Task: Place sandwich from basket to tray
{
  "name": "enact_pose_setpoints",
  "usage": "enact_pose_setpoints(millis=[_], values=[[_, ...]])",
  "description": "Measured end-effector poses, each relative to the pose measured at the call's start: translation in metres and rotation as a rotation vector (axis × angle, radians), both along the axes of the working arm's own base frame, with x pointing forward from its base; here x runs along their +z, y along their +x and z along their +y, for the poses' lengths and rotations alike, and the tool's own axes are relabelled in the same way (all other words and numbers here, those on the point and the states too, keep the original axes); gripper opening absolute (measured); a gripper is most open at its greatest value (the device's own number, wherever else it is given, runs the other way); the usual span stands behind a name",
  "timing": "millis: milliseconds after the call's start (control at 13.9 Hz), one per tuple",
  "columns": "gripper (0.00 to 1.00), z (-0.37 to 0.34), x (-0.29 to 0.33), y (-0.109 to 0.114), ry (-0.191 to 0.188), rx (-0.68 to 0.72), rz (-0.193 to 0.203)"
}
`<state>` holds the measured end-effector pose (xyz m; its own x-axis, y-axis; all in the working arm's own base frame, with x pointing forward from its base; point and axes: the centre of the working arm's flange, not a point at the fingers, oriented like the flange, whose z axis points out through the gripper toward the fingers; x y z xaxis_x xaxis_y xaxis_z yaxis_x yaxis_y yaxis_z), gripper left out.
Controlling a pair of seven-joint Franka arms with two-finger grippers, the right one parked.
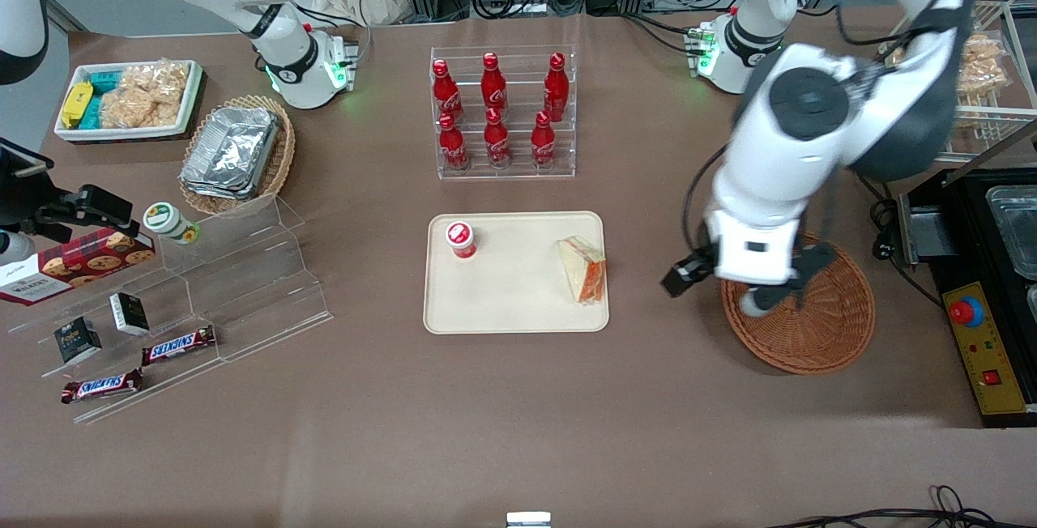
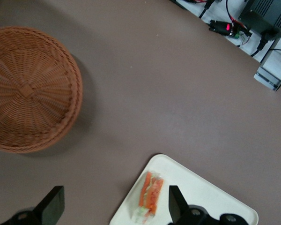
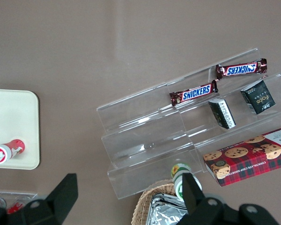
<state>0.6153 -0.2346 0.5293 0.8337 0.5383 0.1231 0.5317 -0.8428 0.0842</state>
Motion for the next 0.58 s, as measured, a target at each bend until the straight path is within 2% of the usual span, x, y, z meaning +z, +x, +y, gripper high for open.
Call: enact_pose_setpoints(millis=[144,576], values=[[1.00,0.039,0.017,0.002,-0.011,-0.050,0.022],[1.00,0.117,0.023,0.008,0.041,-0.227,0.081]])
